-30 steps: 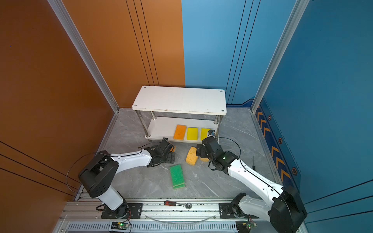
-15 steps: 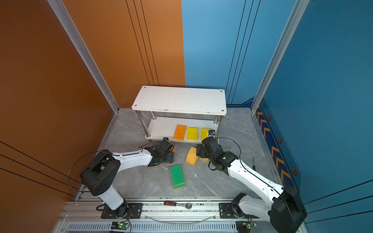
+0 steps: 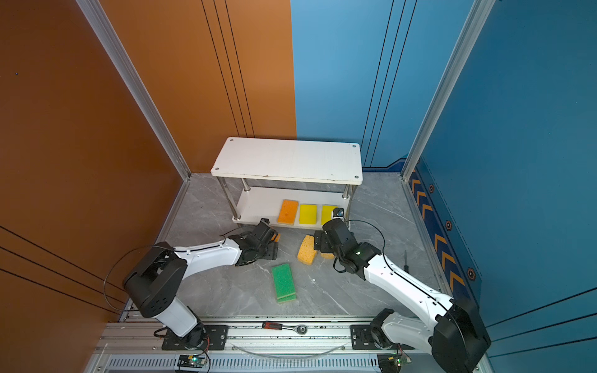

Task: Place and organize the cleaning sponges onto the shelf
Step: 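Lower the left gripper onto the orange scrub sponge and close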

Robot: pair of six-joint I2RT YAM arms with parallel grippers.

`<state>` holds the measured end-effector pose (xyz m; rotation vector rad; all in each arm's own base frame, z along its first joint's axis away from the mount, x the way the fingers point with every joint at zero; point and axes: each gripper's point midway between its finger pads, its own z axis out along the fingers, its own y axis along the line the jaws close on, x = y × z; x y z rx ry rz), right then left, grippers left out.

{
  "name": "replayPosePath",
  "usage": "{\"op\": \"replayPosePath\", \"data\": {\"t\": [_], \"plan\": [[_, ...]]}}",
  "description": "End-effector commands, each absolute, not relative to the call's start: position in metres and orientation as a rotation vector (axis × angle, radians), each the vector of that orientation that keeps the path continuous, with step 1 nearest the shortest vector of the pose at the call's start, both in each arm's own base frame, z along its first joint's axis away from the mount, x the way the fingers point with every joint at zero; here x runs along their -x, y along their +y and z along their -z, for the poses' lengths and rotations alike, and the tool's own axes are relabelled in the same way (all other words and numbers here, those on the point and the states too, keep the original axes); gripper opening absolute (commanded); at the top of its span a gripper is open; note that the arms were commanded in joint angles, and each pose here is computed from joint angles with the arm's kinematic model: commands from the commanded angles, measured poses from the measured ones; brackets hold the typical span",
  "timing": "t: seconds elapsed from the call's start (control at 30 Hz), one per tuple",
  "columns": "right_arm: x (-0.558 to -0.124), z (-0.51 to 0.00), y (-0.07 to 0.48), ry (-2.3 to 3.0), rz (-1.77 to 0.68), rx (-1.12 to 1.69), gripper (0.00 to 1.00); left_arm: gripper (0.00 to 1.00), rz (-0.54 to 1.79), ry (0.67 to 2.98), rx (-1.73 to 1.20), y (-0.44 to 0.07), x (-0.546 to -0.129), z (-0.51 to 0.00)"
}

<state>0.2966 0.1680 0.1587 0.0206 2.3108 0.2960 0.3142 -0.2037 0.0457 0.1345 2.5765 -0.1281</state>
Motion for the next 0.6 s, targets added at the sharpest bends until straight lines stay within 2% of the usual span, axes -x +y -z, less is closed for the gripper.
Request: {"op": "replayPosePath", "data": {"t": [0.0,0.33,0.43,0.57], "plan": [[-0.301,-0.161,0.171,2.296,-0.304,-0.037,0.94,0.76,0.123,2.559,-0.124,-0.198,-0.313,-0.062],[-0.302,-0.161,0.173,2.297,-0.307,-0.031,0.94,0.76,0.103,2.496,-0.125,-0.186,-0.309,-0.093],[-0.302,-0.161,0.174,2.298,-0.31,-0.03,0.94,0.81,0.092,2.505,-0.131,-0.185,-0.308,-0.089],[-0.302,-0.162,0.174,2.297,-0.31,-0.03,0.94,0.82,0.081,2.538,-0.139,-0.186,-0.307,-0.078]]}}
